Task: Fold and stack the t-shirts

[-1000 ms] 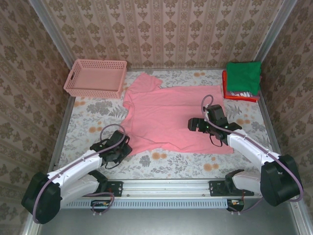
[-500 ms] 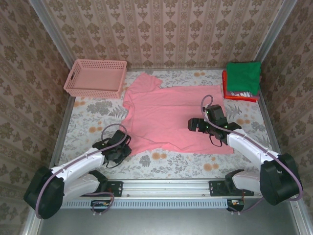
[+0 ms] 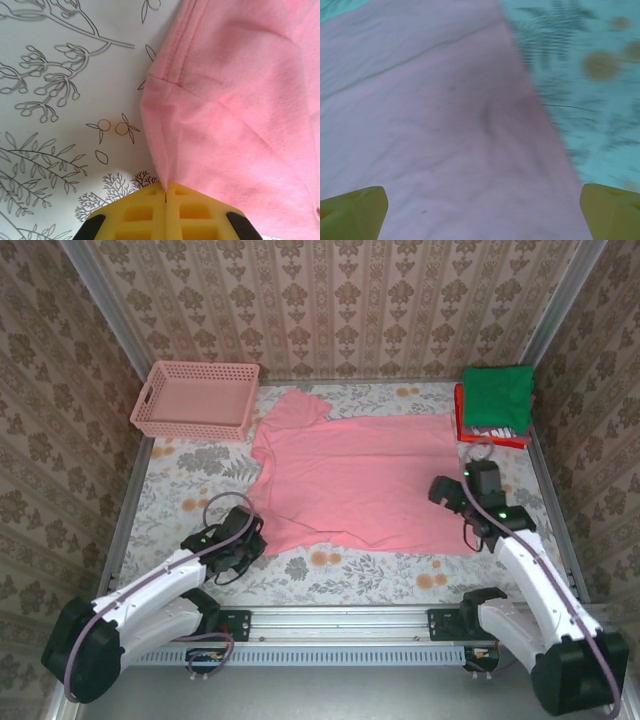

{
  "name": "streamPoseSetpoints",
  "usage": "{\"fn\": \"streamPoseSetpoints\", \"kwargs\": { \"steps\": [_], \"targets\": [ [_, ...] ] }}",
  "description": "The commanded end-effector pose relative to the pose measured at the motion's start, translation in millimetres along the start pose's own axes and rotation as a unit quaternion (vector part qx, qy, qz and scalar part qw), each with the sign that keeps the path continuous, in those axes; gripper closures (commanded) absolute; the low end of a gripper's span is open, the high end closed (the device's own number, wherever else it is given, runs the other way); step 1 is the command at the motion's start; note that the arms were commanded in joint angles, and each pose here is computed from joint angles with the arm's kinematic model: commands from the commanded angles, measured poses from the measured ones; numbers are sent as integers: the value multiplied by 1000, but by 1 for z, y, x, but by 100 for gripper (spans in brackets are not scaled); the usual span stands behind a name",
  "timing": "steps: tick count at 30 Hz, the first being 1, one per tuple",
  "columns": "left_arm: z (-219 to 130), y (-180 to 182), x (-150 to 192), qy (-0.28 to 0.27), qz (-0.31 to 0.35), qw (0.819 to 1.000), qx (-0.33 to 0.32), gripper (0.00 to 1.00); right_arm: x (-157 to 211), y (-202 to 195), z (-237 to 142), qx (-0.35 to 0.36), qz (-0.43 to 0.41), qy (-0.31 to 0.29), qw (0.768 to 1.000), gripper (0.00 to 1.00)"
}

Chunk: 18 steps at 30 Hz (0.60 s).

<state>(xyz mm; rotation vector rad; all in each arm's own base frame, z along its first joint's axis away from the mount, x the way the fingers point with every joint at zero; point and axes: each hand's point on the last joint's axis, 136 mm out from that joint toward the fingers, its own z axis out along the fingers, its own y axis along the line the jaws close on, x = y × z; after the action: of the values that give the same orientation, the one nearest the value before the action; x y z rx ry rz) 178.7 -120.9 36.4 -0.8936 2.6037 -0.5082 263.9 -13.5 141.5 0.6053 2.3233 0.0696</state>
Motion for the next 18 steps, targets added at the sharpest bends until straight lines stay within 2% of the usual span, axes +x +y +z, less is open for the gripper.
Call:
{"fn": "streamPoseSetpoints", "kwargs": {
  "steps": [1, 3, 8, 13, 16, 18],
  "targets": [
    [-9, 3, -12, -25, -2, 1000, -11, 100, 40, -52, -8, 71, 59, 59, 994, 0],
    [-9, 3, -14, -28, -3, 1000, -12, 100, 51, -73, -9, 104, 128, 66, 984, 11],
    [-6, 2, -13, -25, -4, 1000, -18, 100, 76, -79, 4, 114, 227, 135, 958, 25],
    [-7, -1, -16, -29, 2, 999, -20, 100, 100, -77, 19, 107, 264, 182, 941, 47],
    [-6, 0, -16, -30, -1, 999, -19, 100, 108, -78, 24, 106, 271, 194, 937, 54],
    [-5, 0, -17, -31, -3, 999, -19, 100, 111, -79, 28, 109, 269, 201, 936, 55]
  ]
}}
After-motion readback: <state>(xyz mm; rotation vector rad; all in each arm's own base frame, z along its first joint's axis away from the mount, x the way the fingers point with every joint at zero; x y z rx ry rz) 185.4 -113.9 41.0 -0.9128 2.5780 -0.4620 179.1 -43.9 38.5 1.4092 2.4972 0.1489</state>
